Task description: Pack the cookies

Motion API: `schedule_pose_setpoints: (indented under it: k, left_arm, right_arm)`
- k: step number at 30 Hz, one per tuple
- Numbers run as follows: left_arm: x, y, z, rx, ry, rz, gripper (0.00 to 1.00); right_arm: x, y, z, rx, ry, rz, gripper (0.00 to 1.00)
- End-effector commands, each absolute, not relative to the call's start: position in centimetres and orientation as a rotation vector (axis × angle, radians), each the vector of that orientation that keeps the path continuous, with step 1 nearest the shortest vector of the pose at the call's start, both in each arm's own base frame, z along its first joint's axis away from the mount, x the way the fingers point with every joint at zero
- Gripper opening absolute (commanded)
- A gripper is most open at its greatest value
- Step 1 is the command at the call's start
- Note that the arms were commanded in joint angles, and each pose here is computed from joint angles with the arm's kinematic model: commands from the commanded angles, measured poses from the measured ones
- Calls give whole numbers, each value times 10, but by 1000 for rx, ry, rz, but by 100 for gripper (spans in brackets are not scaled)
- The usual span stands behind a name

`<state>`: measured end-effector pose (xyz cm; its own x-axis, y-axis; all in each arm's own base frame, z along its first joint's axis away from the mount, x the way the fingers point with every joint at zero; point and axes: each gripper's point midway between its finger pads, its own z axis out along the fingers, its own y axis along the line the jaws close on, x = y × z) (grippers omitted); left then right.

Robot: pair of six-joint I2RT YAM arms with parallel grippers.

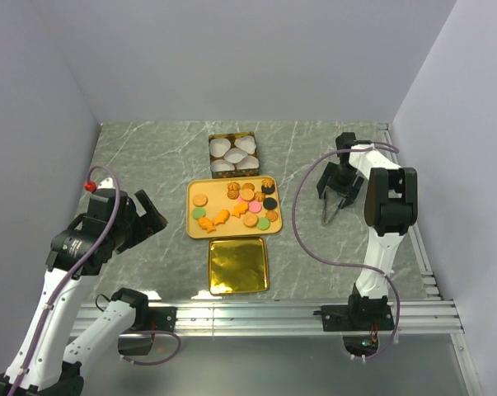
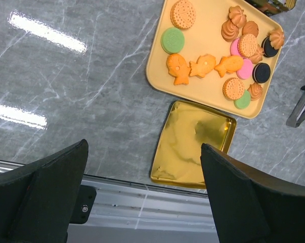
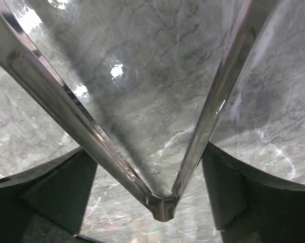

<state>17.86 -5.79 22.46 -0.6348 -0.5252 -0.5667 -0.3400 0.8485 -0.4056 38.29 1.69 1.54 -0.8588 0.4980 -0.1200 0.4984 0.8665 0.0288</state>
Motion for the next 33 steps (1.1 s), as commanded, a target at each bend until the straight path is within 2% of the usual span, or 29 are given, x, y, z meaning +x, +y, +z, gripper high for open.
schedule_pose_setpoints:
  k: [1, 6, 10, 17, 23, 33]
  left_arm:
    - [176, -55, 229, -659, 2288, -339, 99]
    - [174, -53, 227, -665, 2288, -334, 99]
    - [174, -54, 224, -653, 2283, -341, 99]
    - [182, -66, 215, -591, 2300, -398, 99]
    - [193, -78, 209, -518, 2318, -441, 99]
    - [199, -85, 206, -450, 2321, -470, 99]
  right_arm:
    - [396, 16, 15, 770, 2883, 2, 84]
    - [392, 18, 14, 771, 2888, 17, 66]
    - [393, 15, 41, 756, 2850, 16, 57]
    - [400, 19, 118, 706, 2744, 64, 55]
    - [380, 21, 177, 660, 2689, 86, 55]
    - [331, 40, 202, 603, 2696, 177, 55]
